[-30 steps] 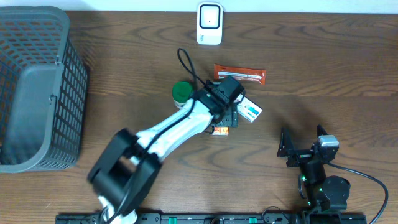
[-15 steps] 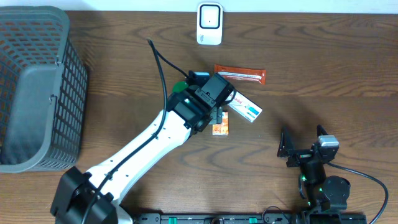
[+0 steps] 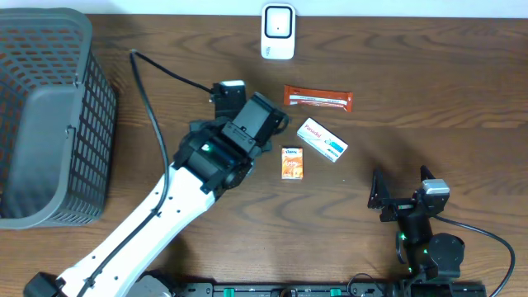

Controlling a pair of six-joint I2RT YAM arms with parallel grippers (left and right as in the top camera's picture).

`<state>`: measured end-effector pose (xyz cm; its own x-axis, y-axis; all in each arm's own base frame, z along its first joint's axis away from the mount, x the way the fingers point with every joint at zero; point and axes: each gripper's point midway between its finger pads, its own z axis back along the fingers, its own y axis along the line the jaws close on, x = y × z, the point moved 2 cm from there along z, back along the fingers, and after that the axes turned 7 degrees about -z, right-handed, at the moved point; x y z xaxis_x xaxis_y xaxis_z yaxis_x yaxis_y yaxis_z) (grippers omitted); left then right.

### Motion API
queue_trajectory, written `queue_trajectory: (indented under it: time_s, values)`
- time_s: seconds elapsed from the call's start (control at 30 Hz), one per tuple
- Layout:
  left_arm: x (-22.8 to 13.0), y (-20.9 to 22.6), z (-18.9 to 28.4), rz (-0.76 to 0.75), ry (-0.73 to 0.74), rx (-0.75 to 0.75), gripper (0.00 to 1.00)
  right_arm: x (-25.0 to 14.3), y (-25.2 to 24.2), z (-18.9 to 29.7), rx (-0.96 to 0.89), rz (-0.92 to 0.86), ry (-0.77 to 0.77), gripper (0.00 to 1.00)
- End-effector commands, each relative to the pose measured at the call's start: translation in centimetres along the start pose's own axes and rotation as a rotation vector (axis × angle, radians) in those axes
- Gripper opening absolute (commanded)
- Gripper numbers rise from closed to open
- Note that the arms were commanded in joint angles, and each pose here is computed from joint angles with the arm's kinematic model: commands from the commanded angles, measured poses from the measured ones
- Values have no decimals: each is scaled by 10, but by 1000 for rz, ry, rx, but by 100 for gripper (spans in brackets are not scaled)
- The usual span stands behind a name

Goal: Scan the item barcode
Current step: 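Set the Kleenex pack left of the white box and release, then retract the left arm to rest and move the right arm forward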

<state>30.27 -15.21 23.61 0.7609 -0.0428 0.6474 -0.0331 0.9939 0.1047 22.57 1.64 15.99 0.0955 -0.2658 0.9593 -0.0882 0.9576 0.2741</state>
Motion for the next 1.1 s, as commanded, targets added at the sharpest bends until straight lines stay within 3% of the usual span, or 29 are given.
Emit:
queue_trajectory:
  time_s: [0.0, 0.27, 0.43, 0.77, 1.07]
  values:
    - [8, 19, 2, 20, -31, 50, 99, -2, 2, 0, 12, 15, 7, 99]
    - [18, 79, 1, 65, -39, 219, 99, -2, 2, 0, 12, 15, 7, 99]
    - [30, 138, 7, 83, -61, 374, 99, -2, 2, 0, 12, 15, 7, 99]
    - [36, 261, 44, 382, -163, 629, 99, -2, 2, 0, 12, 15, 7, 99]
    - [37, 294, 105, 559, -365, 672, 99, -2, 2, 0, 12, 15, 7, 99]
